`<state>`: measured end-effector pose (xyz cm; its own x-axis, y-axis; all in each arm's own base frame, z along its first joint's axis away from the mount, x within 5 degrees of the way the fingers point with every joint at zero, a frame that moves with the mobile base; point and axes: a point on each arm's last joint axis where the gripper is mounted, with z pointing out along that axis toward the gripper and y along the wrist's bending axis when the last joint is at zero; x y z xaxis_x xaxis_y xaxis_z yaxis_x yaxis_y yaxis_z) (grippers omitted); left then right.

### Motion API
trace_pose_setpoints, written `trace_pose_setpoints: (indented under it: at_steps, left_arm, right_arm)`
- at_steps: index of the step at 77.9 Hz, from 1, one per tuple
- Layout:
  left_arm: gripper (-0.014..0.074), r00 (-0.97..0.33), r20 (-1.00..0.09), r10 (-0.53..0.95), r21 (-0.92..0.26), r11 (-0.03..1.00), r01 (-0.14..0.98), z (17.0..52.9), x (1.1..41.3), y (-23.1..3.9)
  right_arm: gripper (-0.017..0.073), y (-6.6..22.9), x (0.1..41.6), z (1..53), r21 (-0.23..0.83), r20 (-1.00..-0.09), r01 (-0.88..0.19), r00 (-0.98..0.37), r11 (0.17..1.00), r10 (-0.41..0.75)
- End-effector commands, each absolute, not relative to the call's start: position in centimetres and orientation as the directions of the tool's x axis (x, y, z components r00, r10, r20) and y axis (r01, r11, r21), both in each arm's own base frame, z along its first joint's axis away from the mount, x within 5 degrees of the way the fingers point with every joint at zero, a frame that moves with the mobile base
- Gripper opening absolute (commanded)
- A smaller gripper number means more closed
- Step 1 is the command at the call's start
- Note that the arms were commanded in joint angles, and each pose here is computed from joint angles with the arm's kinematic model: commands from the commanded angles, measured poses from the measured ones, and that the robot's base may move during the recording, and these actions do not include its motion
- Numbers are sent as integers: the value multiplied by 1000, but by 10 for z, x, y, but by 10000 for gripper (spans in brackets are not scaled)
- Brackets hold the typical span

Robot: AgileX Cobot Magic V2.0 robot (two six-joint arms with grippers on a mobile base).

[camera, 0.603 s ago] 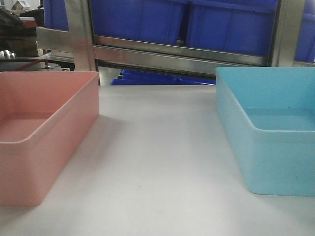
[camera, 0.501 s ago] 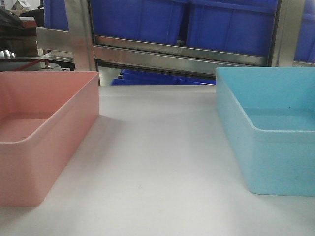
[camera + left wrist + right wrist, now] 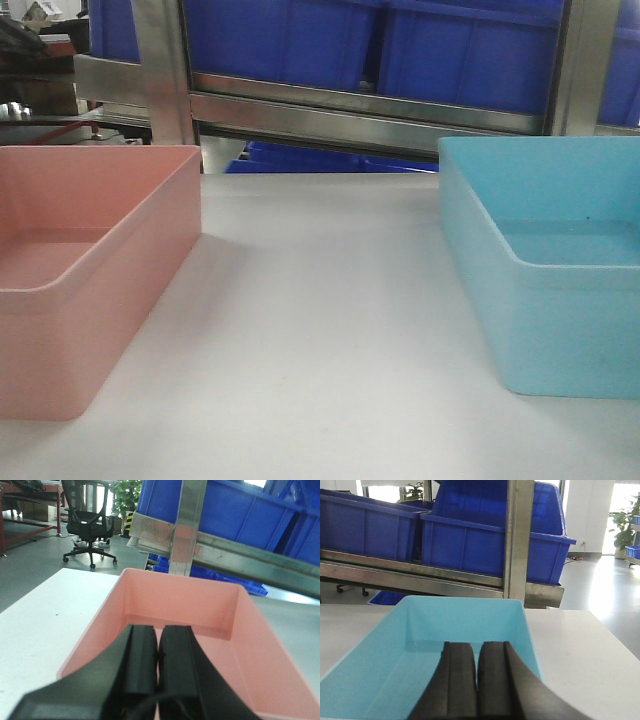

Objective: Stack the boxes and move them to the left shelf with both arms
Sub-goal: 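Lower the left gripper onto the rim of the pink bin and grasp it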

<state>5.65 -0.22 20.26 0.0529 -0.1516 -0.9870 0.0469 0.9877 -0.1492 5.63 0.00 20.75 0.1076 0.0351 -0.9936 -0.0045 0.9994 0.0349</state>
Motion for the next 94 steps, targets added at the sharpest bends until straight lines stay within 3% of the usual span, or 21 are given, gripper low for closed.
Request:
trace_pose_setpoints:
  at_steps: [1, 17, 29, 40, 53, 68, 94]
  left_arm:
    - [-1, 174, -964, -198, -190, 980, 64, 214, 54, -1]
    - [-1, 210, -960, -187, -176, 982, 68, 224, 52, -1]
    - [-1, 221, -975, -16, -6, 999, 45, 259, 46, -2]
    - [-1, 103, -995, -13, -9, 999, 37, 292, 46, -1]
    - [-1, -161, -987, -28, -33, 999, 33, 324, 64, -2]
    - [-1, -265, -961, -76, -91, 995, 43, 350, 100, -6]
    - [-1, -531, -829, -178, -223, 974, 23, 352, 186, -17]
  right_arm:
    - [49, 0, 52, 224, 24, -972, -3, 233, 1000, 24]
    - [49, 0, 52, 224, 24, -972, -3, 233, 1000, 24]
    - [49, 0, 52, 224, 24, -972, -3, 233, 1000, 24]
    - [49, 0, 52, 224, 24, -972, -3, 233, 1000, 24]
    - [49, 0, 52, 224, 24, -972, -3, 233, 1000, 24]
    - [49, 0, 52, 224, 24, -972, -3, 233, 1000, 24]
    - [49, 0, 52, 224, 24, -972, -3, 233, 1000, 24]
